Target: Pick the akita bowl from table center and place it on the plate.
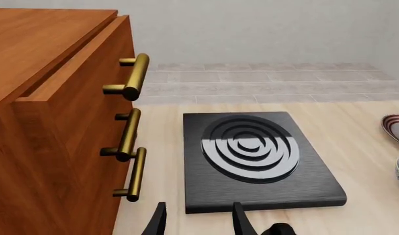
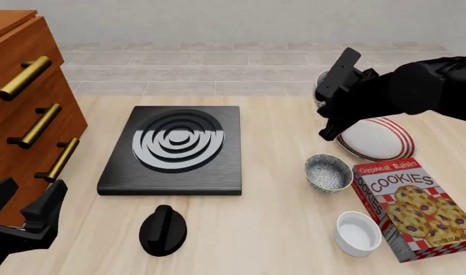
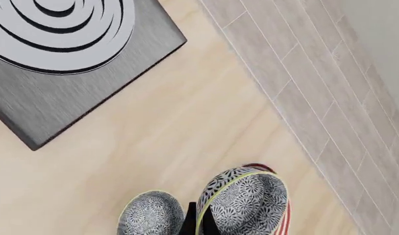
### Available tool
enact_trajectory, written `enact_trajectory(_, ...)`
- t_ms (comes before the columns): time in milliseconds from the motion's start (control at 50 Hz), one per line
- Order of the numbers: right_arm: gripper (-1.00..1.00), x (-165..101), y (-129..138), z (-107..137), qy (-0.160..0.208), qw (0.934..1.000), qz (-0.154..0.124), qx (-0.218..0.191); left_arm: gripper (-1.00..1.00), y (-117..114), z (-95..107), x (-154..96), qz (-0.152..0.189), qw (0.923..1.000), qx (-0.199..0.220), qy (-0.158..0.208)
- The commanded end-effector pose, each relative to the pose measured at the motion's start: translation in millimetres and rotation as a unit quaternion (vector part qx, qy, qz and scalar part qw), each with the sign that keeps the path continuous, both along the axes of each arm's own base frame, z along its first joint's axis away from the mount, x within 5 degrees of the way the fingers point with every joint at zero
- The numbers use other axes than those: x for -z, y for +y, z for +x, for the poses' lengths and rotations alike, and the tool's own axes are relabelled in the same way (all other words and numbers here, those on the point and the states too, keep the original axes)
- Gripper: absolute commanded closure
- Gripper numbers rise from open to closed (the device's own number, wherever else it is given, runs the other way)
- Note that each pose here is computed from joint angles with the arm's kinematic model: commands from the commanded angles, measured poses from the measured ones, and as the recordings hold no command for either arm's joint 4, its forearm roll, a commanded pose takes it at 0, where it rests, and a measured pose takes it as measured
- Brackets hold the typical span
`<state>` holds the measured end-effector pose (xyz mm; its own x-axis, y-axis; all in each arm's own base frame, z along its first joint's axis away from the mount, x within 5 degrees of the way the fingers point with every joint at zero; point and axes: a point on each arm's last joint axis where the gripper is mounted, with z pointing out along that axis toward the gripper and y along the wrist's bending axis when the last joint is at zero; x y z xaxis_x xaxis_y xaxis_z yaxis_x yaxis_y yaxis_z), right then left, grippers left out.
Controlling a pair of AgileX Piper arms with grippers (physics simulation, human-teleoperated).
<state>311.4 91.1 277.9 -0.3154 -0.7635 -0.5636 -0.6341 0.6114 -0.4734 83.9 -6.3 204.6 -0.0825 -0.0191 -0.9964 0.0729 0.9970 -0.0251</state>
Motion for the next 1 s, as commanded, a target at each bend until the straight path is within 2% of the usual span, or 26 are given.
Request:
enact_trajectory(20, 1.00, -3.0, -27.2, -2.3, -0.011, 0.9983, 0.017, 0.054, -1.00, 0.0, 0.4, 0.1, 0.001, 1.0000, 0.000, 0.001)
enact_trajectory(140, 1.00, 4.4, -44.5, 7.5, -0.008, 0.9956, 0.024, 0.090, -1.00, 0.1, 0.9, 0.2, 0.002, 1.0000, -0.001, 0.001)
enact_trajectory(480, 1.00, 27.8, -79.0, 36.5, 0.006, 0.9884, 0.026, 0.150, -1.00, 0.2, 0.9, 0.3, 0.002, 1.0000, -0.002, 0.002)
enact_trajectory(820, 1.00, 64.5, -99.9, 60.2, 0.042, 0.9863, 0.000, 0.160, -1.00, 0.1, 1.6, 0.3, 0.003, 1.0000, -0.001, 0.002)
enact_trajectory(1000, 1.00, 71.8, -108.0, 67.8, 0.050, 0.9858, -0.011, 0.160, -1.00, 0.1, 2.3, 0.5, 0.003, 1.0000, -0.001, 0.003)
